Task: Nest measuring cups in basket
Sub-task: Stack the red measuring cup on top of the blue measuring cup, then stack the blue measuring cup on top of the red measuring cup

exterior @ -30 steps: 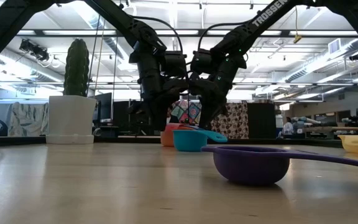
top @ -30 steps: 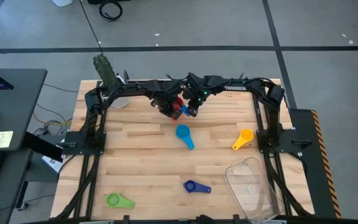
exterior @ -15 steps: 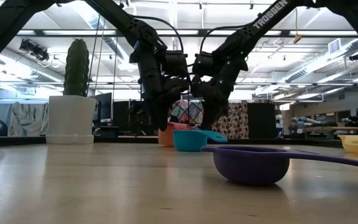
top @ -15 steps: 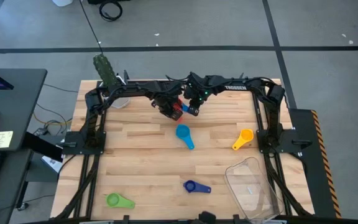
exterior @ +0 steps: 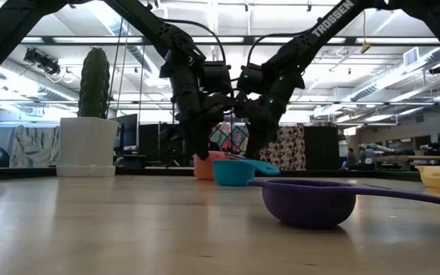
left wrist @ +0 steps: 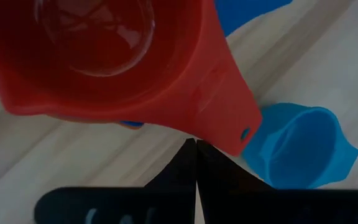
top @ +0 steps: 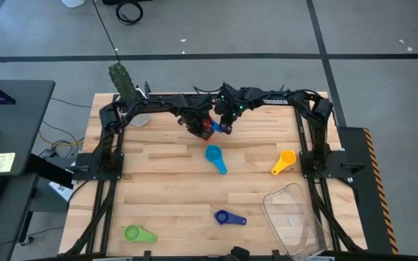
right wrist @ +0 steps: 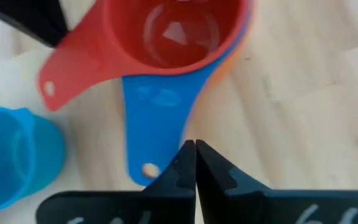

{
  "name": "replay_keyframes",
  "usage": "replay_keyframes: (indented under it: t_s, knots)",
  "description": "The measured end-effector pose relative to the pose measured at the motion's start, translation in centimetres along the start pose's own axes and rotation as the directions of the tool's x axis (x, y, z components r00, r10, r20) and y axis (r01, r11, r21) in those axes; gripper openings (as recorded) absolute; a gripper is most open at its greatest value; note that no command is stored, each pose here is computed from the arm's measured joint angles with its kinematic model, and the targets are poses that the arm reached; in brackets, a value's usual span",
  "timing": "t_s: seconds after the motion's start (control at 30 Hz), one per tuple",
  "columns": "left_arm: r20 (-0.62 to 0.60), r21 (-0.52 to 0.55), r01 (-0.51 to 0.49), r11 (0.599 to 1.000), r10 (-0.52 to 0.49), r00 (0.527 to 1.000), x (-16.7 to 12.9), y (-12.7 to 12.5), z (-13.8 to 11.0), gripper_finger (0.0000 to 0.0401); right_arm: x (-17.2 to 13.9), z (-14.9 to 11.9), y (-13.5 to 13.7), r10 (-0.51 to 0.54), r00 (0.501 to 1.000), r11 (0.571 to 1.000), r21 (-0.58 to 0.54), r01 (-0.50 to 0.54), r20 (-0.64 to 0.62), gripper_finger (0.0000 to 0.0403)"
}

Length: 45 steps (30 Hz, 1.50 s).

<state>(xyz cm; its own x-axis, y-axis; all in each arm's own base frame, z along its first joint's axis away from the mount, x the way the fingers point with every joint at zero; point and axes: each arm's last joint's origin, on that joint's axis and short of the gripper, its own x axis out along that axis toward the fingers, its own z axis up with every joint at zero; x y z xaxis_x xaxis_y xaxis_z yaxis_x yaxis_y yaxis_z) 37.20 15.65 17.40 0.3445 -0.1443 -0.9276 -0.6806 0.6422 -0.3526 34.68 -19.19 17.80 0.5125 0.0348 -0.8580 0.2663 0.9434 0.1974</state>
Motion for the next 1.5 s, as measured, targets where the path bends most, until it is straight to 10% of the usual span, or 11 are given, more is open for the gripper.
replay_keyframes:
  t_s: [1.0,1.5]
  knots:
    - [0.109,0.336,0.076,0.939,-0.119,0.987,0.1,-0.9,1.2,0.0007,0.6,-0.9,0.8,0.300,0.954,0.953,-0.050,-0.298,0.027,0.0004]
    - [0.075,0.326,0.004,0.945,-0.031,0.997,-1.6,-0.9,0.2,0.0007,-2.0,-0.9,0.3,0.082,0.997,0.995,-0.057,-0.082,-0.004,0.0004]
